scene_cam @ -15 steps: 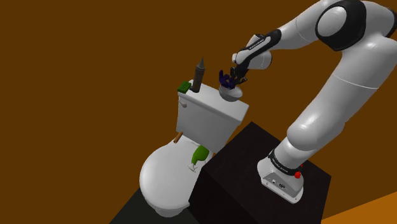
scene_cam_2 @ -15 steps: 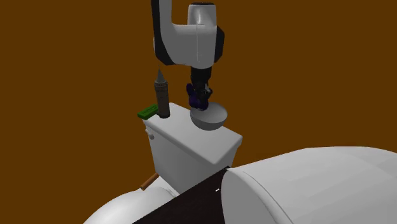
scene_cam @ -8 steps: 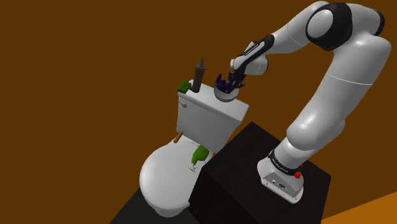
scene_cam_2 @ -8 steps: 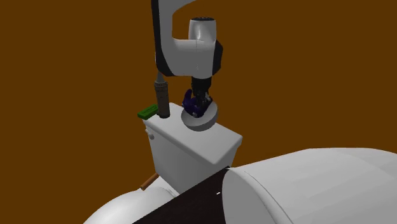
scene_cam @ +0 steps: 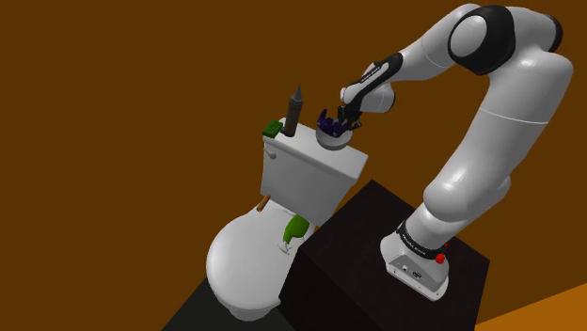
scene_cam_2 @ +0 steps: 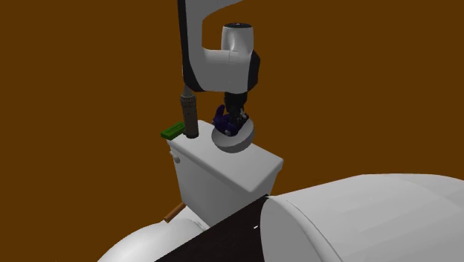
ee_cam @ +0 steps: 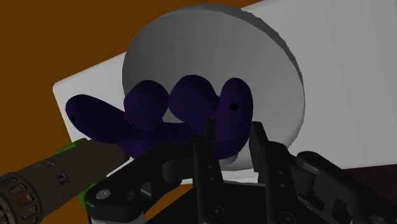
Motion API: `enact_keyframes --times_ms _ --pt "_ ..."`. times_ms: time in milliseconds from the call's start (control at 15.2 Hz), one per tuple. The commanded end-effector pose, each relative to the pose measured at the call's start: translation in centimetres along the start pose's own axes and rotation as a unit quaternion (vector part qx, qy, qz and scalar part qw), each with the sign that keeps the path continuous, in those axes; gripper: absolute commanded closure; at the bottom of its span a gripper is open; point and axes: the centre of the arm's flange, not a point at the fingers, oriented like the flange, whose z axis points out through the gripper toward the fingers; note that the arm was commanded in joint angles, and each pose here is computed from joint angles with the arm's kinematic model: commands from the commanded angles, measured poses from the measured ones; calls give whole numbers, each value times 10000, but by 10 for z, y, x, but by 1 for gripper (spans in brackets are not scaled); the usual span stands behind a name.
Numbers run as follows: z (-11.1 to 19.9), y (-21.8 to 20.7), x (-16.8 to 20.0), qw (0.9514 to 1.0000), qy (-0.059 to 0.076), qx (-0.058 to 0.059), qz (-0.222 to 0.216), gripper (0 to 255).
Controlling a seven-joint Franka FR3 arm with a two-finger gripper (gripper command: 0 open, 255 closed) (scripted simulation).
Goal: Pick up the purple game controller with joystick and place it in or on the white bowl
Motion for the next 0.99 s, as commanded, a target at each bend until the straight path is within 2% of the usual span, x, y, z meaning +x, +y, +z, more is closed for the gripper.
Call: enact_keyframes --times_ms 0,66,132,462,726,924 --pt "10 -8 6 9998 74 159 -24 255" --pt "10 -8 6 9998 74 159 -24 255" --pt "9 -6 8 9998 75 159 -25 0" --pt "10 -8 6 9998 74 159 -25 0" --pt "-40 -6 5 9998 74 159 -25 0" --pt "-40 -6 5 9998 74 159 -25 0"
